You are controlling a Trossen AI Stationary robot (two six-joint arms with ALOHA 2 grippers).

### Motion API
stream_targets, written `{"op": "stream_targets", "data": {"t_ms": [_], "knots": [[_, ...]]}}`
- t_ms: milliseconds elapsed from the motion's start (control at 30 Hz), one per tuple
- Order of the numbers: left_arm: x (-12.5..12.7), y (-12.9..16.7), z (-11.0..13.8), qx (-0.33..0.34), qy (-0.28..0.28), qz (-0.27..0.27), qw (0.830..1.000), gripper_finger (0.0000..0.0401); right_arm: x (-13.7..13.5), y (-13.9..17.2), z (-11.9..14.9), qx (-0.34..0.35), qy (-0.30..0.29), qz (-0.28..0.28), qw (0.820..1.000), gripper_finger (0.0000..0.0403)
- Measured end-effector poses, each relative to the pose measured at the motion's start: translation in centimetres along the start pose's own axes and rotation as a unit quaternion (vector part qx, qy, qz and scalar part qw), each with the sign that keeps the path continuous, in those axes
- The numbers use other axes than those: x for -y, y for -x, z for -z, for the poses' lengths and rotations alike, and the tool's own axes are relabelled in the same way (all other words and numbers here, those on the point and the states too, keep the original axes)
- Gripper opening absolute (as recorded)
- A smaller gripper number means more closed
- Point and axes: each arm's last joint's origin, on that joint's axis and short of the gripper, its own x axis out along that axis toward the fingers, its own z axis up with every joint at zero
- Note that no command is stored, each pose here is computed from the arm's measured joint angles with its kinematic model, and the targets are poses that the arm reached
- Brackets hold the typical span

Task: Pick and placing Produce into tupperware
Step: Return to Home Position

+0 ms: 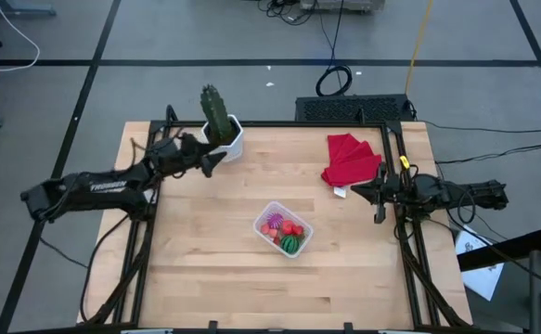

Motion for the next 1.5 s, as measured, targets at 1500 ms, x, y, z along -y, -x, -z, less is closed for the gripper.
{"op": "stream_targets", "data": {"t_ms": [1500], "knots": [[4.8, 6.5, 6.2, 0.005, 0.025, 0.103, 0.994, 0.0292, 0.4, 0.0, -1.0, 0.047, -0.004, 0.022, 0.999, 0.0]]}}
